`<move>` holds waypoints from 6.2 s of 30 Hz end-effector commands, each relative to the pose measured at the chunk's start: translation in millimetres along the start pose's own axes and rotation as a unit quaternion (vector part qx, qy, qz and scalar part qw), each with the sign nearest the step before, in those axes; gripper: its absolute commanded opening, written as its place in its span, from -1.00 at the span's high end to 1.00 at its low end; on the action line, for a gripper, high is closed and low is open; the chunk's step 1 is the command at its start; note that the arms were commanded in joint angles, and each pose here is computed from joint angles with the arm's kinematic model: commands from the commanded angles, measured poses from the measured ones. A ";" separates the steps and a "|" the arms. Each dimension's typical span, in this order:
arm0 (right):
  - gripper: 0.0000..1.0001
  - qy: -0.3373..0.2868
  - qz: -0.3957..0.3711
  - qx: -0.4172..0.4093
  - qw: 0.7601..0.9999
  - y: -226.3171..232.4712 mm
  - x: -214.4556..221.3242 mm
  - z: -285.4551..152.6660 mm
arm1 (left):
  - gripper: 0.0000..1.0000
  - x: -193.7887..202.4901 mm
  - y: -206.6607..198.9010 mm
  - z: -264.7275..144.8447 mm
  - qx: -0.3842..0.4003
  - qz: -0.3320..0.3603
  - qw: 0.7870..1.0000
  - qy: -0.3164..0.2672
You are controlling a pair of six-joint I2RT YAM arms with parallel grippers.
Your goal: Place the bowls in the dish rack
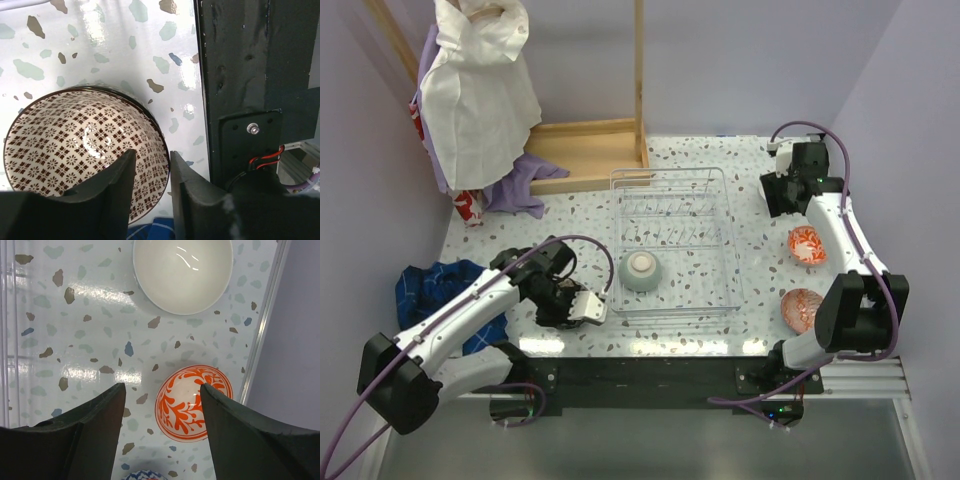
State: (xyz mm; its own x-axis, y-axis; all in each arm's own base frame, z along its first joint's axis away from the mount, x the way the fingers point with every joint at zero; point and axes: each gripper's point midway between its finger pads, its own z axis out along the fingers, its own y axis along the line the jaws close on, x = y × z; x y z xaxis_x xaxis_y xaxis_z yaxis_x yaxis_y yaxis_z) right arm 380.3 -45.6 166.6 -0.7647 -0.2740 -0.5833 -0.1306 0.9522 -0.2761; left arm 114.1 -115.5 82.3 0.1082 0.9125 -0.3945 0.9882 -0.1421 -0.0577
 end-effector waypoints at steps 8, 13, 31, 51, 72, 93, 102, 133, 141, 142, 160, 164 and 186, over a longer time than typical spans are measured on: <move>-0.25 -0.003 0.006 -0.009 1.000 0.6 -7.2 -3.3 | 0.54 -2.1 -0.7 -2.2 0.001 0.001 1.000 -0.002; -0.25 -0.001 0.007 -0.011 1.000 2.4 -4.3 -4.0 | 0.27 -4.2 2.9 -6.3 -0.021 0.014 1.000 -0.009; -0.25 -0.001 0.008 -0.013 1.000 6.6 3.6 -9.8 | 0.16 1.8 9.9 1.1 -0.056 0.023 0.998 0.008; -0.10 -0.007 0.010 -0.022 1.000 9.5 0.9 -15.8 | 0.91 -3.2 -1.4 2.0 -0.039 0.001 0.999 0.006; 0.01 -0.016 0.004 -0.039 0.999 16.7 -10.1 -30.0 | 1.00 -42.6 9.9 -45.0 -0.083 -0.001 0.995 -0.049; 0.05 -0.160 0.031 -0.211 0.964 61.6 -83.1 -119.1 | 1.00 -192.7 94.2 -142.5 -0.173 0.011 0.948 -0.266; 1.00 -0.168 0.053 -0.308 0.935 103.5 -71.2 -143.8 | 1.00 -259.3 81.3 -102.4 0.038 -0.081 0.884 -0.459; 1.00 -0.032 -0.227 -0.482 0.846 242.2 84.2 -109.8 | 1.00 -238.6 134.0 -10.1 0.141 -0.331 0.793 -0.491; 1.00 -0.035 -0.240 -0.502 0.830 267.3 90.5 -105.3 | 1.00 -230.2 137.8 10.9 0.146 -0.350 0.794 -0.475; 1.00 -0.035 -0.236 -0.502 0.832 268.4 92.7 -103.5 | 1.00 -230.0 137.7 12.2 0.148 -0.350 0.794 -0.474; 1.00 -0.058 -0.224 -0.509 0.829 290.4 84.3 -76.5 | 0.25 -221.9 148.3 26.8 0.138 -0.366 0.818 -0.422; 1.00 -0.073 -0.225 -0.506 0.830 293.7 77.4 -73.8 | 0.04 -217.8 150.4 22.8 0.121 -0.348 0.833 -0.412; 1.00 -0.124 -0.220 -0.513 0.821 332.6 13.5 -77.3 | -0.57 -194.8 211.8 -87.3 -0.113 -0.288 0.862 -0.401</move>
State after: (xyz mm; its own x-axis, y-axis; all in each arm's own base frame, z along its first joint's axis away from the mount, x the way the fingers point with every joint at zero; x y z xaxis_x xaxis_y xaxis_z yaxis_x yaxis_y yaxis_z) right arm 251.2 252.1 97.9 -0.4364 -0.5756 -0.6916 -0.8948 0.3585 0.2662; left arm 294.2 -303.8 205.1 -0.5360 0.2338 -0.8112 0.8272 0.3373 -0.4493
